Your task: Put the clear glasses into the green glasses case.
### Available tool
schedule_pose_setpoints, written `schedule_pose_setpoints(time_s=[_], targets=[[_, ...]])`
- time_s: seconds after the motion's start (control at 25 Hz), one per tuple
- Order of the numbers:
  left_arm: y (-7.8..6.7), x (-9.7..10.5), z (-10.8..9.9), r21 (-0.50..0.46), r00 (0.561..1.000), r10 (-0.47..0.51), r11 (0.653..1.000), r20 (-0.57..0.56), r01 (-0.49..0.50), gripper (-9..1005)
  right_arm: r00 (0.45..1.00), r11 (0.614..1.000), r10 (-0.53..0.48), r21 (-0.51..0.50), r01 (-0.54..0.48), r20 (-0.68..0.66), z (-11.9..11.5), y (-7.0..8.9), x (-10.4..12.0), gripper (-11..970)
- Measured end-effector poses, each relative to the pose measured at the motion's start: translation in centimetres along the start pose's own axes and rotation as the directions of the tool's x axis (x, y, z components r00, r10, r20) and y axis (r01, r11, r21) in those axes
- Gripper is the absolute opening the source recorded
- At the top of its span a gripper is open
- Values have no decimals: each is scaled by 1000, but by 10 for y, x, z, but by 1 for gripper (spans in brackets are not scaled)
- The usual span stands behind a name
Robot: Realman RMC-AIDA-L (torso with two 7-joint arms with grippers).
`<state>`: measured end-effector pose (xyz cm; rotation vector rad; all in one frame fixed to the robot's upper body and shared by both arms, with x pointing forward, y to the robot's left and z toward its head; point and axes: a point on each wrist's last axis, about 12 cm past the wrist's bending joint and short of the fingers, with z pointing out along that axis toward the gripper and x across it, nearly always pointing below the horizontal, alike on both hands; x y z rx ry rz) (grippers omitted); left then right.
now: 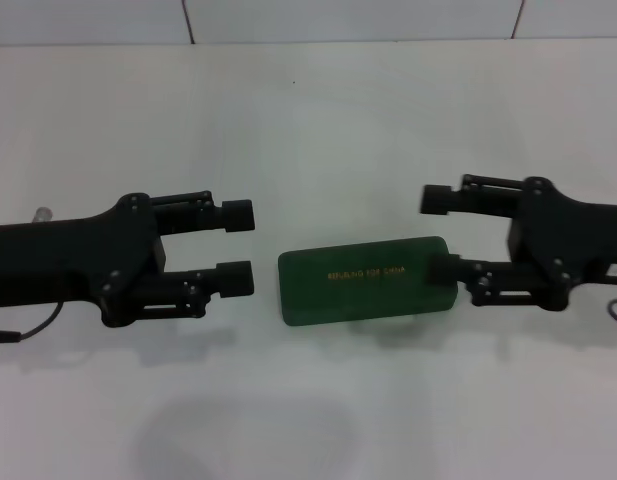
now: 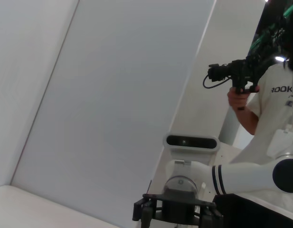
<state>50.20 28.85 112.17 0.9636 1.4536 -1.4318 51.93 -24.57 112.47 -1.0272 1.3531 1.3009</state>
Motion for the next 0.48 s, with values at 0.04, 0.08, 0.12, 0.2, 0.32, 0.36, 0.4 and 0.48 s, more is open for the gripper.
schedule_pose_setpoints(time_s=[0.04, 0.08, 0.12, 0.2, 0.32, 0.36, 0.4, 0.48], targets=[[0, 0, 0, 0, 1000, -1, 1000, -2, 1, 722, 1000, 1000, 2, -8, -2, 0, 3, -1, 0, 739], [0, 1, 0, 1, 1000, -1, 1000, -4, 1, 722, 1000, 1000, 8, -16, -8, 2, 7, -3, 0, 739], [0, 1, 0, 1, 1000, -2, 1000, -5, 2, 722, 1000, 1000, 13, -21, -13, 6, 9, -4, -1, 739], [-1, 2, 1, -1, 1000, -4, 1000, -5, 4, 722, 1000, 999, 23, -27, -23, 16, 13, -6, 0, 739], [-1, 4, 0, -7, 1000, -6, 1000, -4, 6, 722, 999, 999, 29, -28, -28, 30, 16, -7, 1, 739], [-1, 4, 0, -8, 1000, -7, 1000, -2, 7, 722, 999, 999, 29, -28, -28, 33, 16, -7, 1, 739], [-1, 5, 0, -10, 1000, -8, 1000, -1, 8, 722, 999, 999, 29, -28, -28, 33, 16, -7, 1, 739], [-2, 6, -1, -13, 1000, -10, 1000, 0, 10, 722, 999, 999, 29, -27, -28, 34, 16, -7, 2, 739]])
